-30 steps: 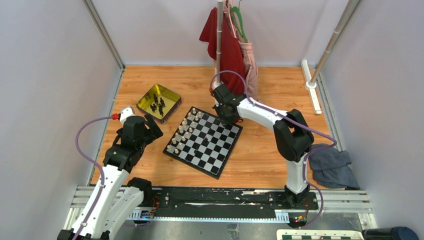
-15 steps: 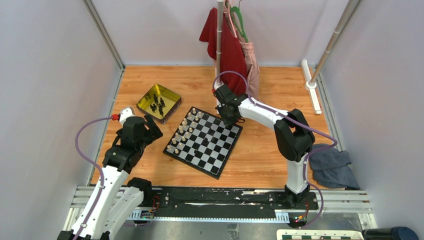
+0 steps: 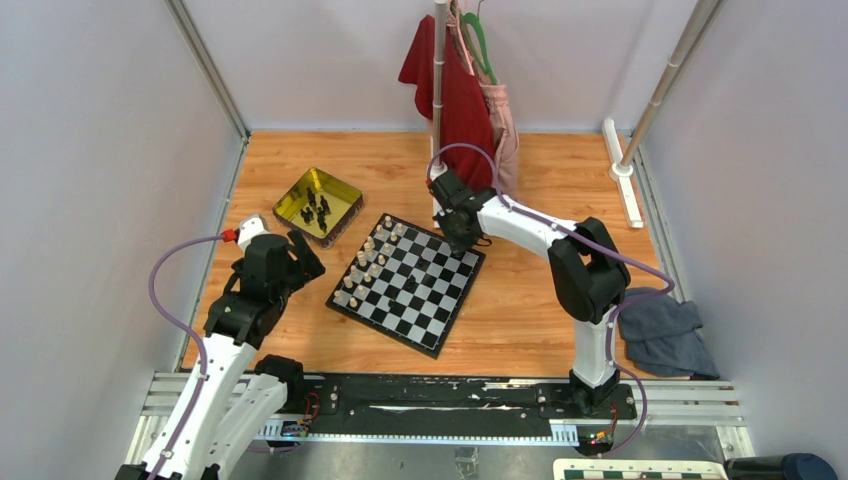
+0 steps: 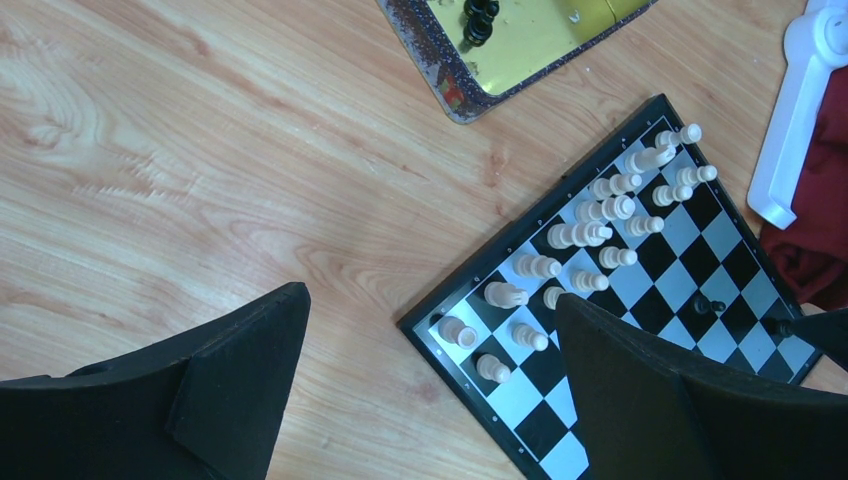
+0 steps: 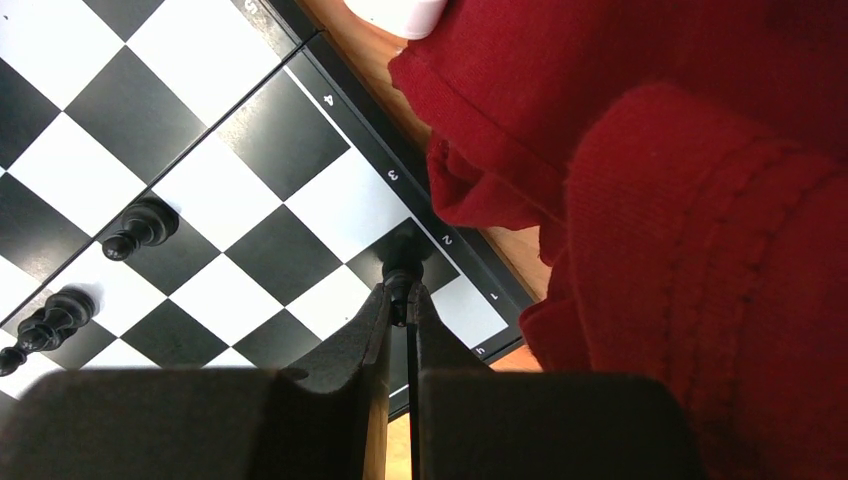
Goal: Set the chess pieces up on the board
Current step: Move the chess piece to the chessboard.
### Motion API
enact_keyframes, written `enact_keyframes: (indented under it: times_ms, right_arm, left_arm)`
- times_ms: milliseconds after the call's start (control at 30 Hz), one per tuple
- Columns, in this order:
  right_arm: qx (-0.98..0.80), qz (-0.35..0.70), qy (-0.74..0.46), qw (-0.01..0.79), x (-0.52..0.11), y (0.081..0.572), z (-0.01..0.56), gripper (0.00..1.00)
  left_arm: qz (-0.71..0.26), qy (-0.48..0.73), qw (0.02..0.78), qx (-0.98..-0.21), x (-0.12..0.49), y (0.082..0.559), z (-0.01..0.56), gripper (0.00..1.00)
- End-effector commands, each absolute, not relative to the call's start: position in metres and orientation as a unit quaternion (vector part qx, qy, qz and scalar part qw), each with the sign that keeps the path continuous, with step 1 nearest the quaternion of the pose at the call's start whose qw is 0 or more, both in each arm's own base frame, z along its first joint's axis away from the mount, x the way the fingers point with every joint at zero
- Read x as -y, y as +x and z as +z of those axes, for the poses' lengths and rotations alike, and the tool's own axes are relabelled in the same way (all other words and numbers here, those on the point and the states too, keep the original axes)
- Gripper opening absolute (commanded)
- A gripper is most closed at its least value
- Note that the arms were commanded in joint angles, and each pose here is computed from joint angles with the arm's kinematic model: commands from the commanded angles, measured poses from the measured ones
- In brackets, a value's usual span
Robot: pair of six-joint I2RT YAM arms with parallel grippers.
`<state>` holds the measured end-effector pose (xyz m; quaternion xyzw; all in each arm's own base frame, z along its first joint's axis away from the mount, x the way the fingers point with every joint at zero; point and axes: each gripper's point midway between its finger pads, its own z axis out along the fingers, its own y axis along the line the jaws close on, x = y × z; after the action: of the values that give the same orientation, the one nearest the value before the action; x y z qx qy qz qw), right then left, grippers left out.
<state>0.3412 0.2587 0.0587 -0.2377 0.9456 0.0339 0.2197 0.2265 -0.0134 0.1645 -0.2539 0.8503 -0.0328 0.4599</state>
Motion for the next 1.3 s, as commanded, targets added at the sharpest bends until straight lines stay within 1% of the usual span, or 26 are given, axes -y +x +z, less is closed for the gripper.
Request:
enact_keyframes:
  times_ms: [0,67,200,333,667,833,967,1133,1267]
  right_arm:
    - [-0.953,0.019,-0.224,0.204,-0.243,0.337,0.056,0.02]
    - [-0.953,0.018,-0.224,0.201,-0.243,0.337,0.054,0.05]
    - [-0.954,0.016,-0.223,0.197,-0.241,0.337,0.051,0.16]
    - [-0.955,0.018,-0.223,0.195,-0.242,0.337,0.049,0.22]
    - [-0.956,0.02,-0.223,0.19,-0.243,0.335,0.047,0.3]
    - [-0.951,0.023,-0.22,0.214,-0.243,0.34,0.064,0.32]
    - [-0.945,0.029,-0.225,0.236,-0.248,0.344,0.086,0.32]
    - [-0.939,0.033,-0.24,0.244,-0.256,0.342,0.105,0.33]
    - [-0.935,0.038,-0.256,0.244,-0.266,0.336,0.112,0.4]
  left_arm:
    - [-0.034,-0.255,0.464,-0.848,0.012,0.226,0.172,1.0]
    - [-0.034,-0.254,0.464,-0.848,0.012,0.226,0.172,1.0]
    - [-0.032,-0.254,0.464,-0.848,0.012,0.226,0.171,1.0]
    - [-0.032,-0.254,0.463,-0.849,0.012,0.226,0.17,1.0]
    - [-0.032,-0.253,0.463,-0.849,0.012,0.226,0.169,1.0]
    - [-0.032,-0.252,0.465,-0.848,0.012,0.226,0.17,1.0]
    - [-0.034,-0.253,0.464,-0.848,0.012,0.226,0.17,1.0]
    - [-0.035,-0.254,0.465,-0.847,0.012,0.227,0.17,1.0]
    - [-0.036,-0.255,0.466,-0.847,0.013,0.227,0.17,1.0]
